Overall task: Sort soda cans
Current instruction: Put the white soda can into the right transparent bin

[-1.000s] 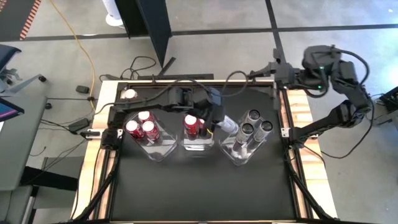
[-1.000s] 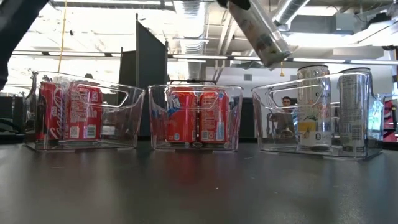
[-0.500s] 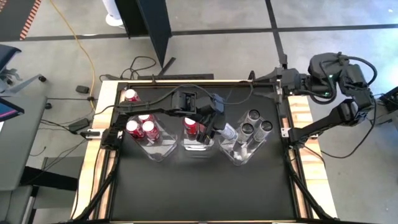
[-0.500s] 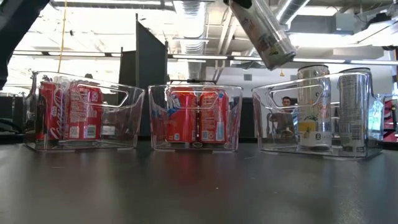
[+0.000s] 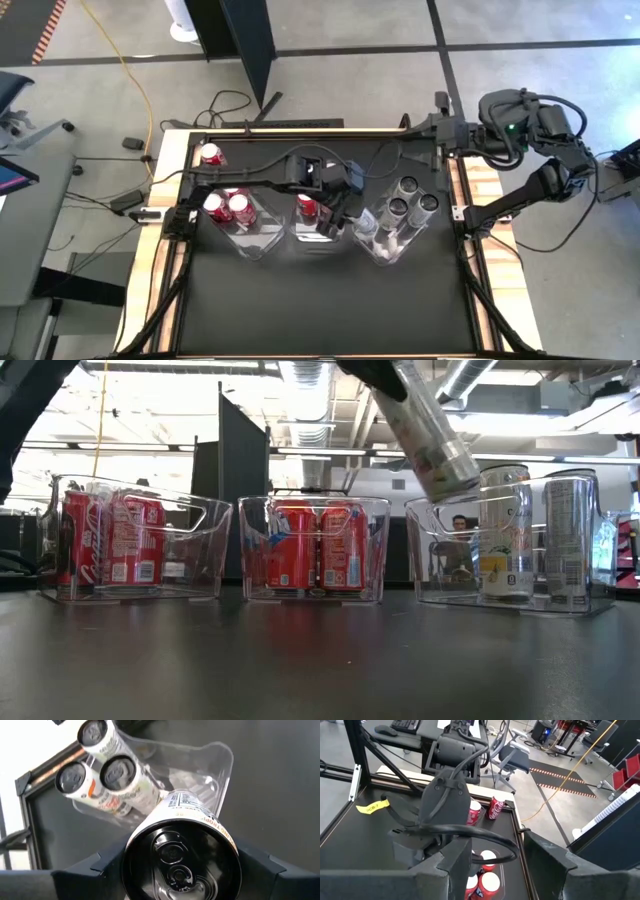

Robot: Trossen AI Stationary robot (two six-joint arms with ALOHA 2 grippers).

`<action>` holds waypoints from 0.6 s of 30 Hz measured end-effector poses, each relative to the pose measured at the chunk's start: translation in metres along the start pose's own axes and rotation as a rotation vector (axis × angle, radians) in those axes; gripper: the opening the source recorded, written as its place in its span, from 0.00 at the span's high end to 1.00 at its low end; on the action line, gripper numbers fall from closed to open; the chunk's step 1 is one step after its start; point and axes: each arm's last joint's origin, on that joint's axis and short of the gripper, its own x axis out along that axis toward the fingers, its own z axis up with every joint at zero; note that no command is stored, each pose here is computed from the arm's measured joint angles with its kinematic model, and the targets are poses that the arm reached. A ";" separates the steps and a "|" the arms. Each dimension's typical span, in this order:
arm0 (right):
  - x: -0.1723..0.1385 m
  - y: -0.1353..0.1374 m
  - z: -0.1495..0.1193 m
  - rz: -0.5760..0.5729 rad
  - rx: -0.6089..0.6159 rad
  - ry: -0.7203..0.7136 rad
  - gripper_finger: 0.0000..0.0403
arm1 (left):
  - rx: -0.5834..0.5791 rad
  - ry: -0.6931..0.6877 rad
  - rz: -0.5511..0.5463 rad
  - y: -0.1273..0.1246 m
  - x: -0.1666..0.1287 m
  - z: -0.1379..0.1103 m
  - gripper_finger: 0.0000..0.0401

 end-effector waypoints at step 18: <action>0.006 0.001 -0.001 0.007 0.000 0.025 0.51 | 0.091 0.048 -0.041 -0.003 0.043 -0.013 0.35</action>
